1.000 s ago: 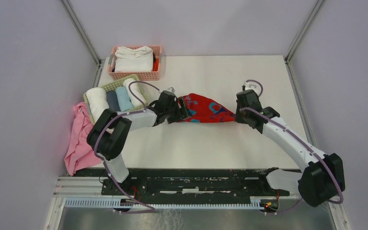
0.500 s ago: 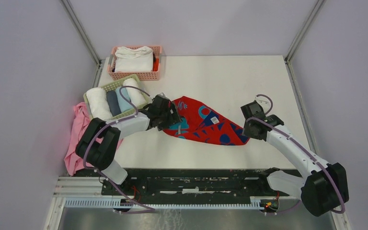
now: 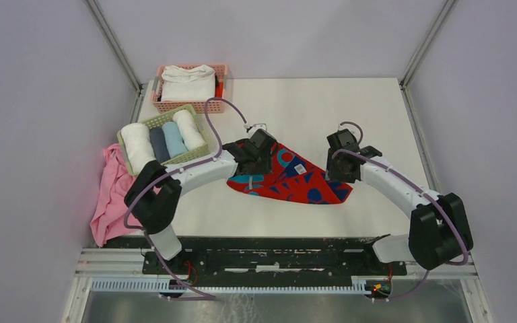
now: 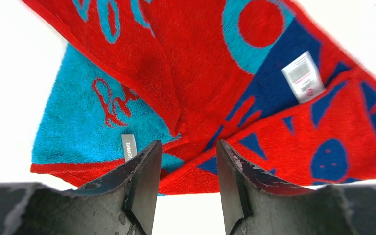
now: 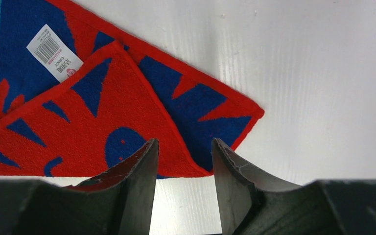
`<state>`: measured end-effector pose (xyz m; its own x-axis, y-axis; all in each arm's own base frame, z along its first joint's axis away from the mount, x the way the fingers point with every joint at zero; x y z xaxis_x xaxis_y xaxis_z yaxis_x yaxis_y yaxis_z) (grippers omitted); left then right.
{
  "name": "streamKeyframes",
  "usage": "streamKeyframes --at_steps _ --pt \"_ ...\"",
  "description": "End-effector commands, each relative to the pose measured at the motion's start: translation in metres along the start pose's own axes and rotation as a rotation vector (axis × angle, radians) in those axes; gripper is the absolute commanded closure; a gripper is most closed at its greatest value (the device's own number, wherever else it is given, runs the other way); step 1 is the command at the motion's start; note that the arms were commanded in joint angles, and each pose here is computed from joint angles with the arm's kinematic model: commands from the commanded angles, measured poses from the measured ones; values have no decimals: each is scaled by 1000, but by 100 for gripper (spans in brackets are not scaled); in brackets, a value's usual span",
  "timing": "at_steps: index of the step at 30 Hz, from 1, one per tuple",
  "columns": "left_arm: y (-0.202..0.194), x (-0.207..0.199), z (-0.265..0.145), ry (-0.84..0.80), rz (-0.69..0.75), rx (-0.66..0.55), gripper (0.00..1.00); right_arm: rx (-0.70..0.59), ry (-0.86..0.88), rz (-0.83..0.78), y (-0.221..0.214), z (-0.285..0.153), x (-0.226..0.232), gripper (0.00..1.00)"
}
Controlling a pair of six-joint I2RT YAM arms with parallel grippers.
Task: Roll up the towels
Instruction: Flatten out the towel at the center of the board.
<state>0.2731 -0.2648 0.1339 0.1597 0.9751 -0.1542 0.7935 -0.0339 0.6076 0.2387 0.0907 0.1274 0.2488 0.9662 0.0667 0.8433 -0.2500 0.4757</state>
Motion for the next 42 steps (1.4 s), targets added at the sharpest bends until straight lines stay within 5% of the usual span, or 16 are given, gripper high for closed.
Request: streamKeyframes --at_steps 1,29,38,42 --pt "-13 0 18 74 71 53 48 -33 67 -20 15 3 16 48" --pt "-12 1 54 185 70 30 56 72 154 -148 34 51 57 47" --pt "5 14 44 178 50 8 87 145 192 -188 26 72 66 51" --pt "18 24 32 148 24 -2 96 169 187 -197 21 77 65 61"
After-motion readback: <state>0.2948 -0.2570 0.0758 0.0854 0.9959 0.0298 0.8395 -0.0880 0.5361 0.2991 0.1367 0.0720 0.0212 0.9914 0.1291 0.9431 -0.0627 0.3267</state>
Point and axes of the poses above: each gripper's point midway between its finger pads, its own z axis out along the fingers, its own x axis along the line the jaws close on, y = z × x, the point moved 6 cm from there along -z, back along the fingers, and after that the axes turned 6 degrees about z, right-handed, at the moved point
